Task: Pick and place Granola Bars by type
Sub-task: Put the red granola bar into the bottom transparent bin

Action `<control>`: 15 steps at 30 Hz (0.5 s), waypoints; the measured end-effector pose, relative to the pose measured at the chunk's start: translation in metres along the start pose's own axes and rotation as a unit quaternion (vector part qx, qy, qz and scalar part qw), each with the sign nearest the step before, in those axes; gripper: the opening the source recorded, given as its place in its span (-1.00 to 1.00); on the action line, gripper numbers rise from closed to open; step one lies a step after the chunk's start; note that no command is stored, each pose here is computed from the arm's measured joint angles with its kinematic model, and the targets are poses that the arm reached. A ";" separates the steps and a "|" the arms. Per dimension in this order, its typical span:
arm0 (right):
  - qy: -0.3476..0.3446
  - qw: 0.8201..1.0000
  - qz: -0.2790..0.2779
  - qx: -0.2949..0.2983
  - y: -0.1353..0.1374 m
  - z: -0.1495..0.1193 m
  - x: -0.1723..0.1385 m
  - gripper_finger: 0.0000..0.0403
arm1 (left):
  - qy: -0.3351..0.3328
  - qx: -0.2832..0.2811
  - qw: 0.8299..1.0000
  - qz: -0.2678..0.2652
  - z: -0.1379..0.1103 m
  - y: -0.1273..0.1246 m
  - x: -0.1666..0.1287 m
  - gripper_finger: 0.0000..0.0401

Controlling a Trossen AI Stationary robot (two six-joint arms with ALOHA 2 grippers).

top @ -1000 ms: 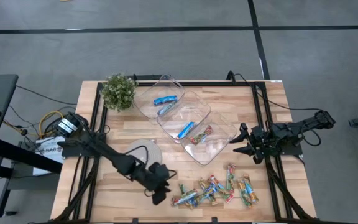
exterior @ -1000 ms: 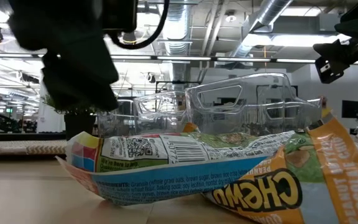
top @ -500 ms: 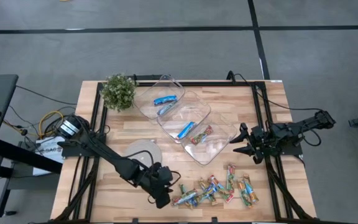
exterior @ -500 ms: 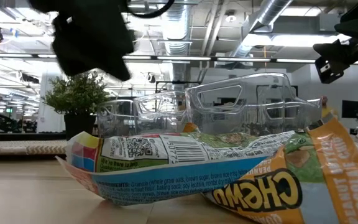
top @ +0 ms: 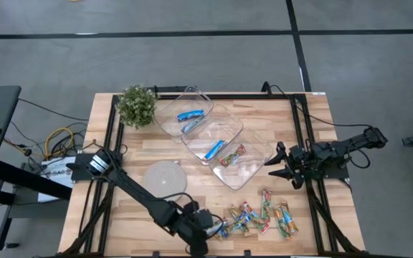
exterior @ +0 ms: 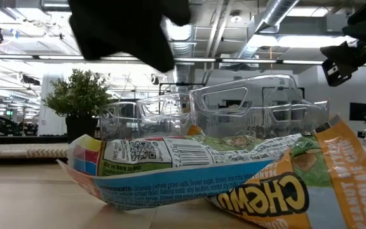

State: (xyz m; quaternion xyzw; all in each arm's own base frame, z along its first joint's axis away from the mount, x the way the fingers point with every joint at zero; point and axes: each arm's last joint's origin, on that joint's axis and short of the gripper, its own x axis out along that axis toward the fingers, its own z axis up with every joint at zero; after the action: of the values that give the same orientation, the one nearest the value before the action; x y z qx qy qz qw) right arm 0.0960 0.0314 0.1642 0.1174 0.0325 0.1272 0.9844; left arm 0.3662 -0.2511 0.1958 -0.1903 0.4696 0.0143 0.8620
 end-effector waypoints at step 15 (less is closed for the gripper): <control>0.011 1.000 -0.003 -0.001 0.000 -0.002 0.002 -0.09 | -0.005 -0.025 0.999 0.032 0.007 0.001 -0.001 -0.32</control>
State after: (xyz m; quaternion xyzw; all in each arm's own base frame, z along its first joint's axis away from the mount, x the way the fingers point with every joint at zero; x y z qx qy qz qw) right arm 0.0977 0.0320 0.1619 0.1153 0.0437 0.1254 0.9844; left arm 0.3708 -0.2474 0.1993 -0.1965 0.4704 0.0540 0.8586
